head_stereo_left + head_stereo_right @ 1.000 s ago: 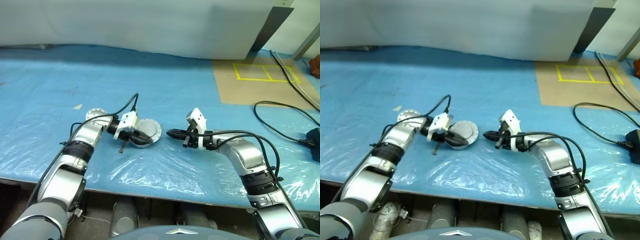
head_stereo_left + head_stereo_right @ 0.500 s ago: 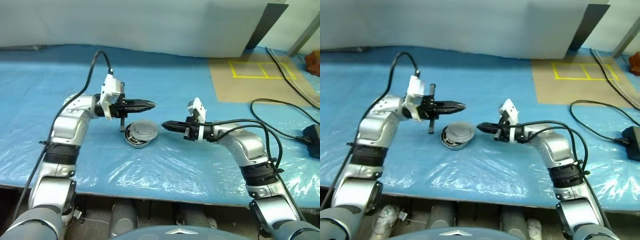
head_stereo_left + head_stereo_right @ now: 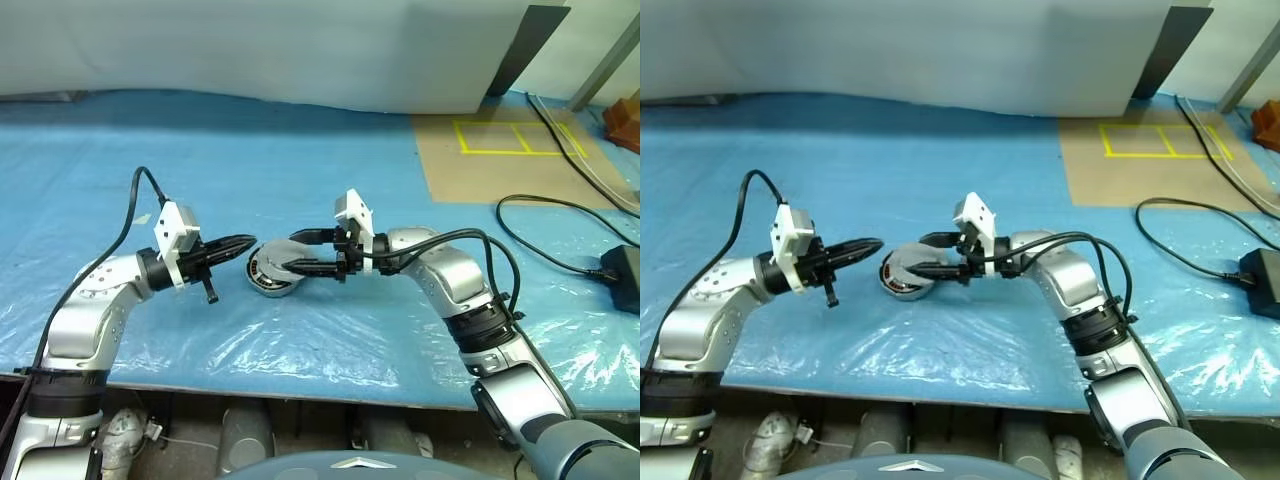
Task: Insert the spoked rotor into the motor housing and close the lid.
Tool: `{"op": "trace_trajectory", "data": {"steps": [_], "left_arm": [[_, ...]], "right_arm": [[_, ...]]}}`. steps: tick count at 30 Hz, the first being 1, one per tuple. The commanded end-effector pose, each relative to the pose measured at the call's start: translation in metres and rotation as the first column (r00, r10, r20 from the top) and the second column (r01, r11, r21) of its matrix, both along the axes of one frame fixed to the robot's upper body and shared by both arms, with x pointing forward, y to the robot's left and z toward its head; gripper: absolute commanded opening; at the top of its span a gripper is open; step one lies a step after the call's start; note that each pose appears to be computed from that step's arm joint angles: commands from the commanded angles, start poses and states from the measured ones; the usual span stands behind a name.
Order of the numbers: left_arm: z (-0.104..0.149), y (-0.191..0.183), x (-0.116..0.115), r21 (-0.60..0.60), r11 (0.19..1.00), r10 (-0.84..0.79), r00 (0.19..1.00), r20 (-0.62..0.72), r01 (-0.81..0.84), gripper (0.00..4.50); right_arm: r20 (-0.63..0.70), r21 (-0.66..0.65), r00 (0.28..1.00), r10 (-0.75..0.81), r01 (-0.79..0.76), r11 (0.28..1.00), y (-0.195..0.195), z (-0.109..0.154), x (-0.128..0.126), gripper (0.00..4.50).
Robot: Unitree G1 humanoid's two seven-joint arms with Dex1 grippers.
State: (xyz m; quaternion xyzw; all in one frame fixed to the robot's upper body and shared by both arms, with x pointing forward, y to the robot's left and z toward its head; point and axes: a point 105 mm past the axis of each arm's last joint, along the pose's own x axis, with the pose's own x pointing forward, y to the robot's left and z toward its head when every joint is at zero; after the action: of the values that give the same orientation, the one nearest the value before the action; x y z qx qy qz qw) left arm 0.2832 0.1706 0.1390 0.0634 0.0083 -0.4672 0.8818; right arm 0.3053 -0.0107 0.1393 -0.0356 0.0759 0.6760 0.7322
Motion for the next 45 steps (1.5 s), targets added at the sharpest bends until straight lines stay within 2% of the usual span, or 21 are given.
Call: {"op": "trace_trajectory", "data": {"steps": [1,10,20,26,31,34,37,45], "left_arm": [[0.004,0.011,-0.009,0.000,0.998,0.064,0.998,0.028,-0.064,0.00],[-0.031,0.027,-0.020,0.022,0.981,0.196,0.980,-0.042,-0.195,0.00],[-0.030,0.024,-0.017,0.012,0.976,0.220,0.975,-0.027,-0.219,0.00],[-0.034,0.016,-0.011,0.001,0.976,0.217,0.976,-0.032,-0.217,0.00],[-0.038,0.013,-0.012,0.024,0.979,0.204,0.978,-0.033,-0.203,0.00],[-0.040,0.017,-0.011,0.028,0.977,0.212,0.977,-0.034,-0.211,0.00],[-0.037,0.019,-0.010,0.013,0.974,0.225,0.974,-0.028,-0.225,0.00],[-0.036,0.032,-0.008,0.018,0.962,0.273,0.962,-0.006,-0.273,0.00]], "right_arm": [[0.046,0.003,0.998,0.046,-0.046,0.999,0.005,0.009,0.001,4.46],[0.135,-0.052,0.991,-0.011,0.018,0.998,0.015,-0.009,0.024,4.46],[0.183,-0.117,0.983,-0.013,0.035,0.992,0.015,-0.030,0.029,4.46],[0.162,-0.164,0.986,-0.040,0.067,0.984,0.015,-0.046,0.034,4.46],[0.144,-0.160,0.989,-0.039,0.063,0.985,0.016,-0.049,0.032,4.46],[0.155,-0.163,0.987,-0.036,0.061,0.985,0.017,-0.049,0.031,3.89],[0.176,-0.155,0.984,-0.040,0.068,0.986,0.019,-0.044,0.032,2.96],[0.176,-0.069,0.982,-0.062,0.075,0.995,0.037,-0.003,0.036,2.96]]}}
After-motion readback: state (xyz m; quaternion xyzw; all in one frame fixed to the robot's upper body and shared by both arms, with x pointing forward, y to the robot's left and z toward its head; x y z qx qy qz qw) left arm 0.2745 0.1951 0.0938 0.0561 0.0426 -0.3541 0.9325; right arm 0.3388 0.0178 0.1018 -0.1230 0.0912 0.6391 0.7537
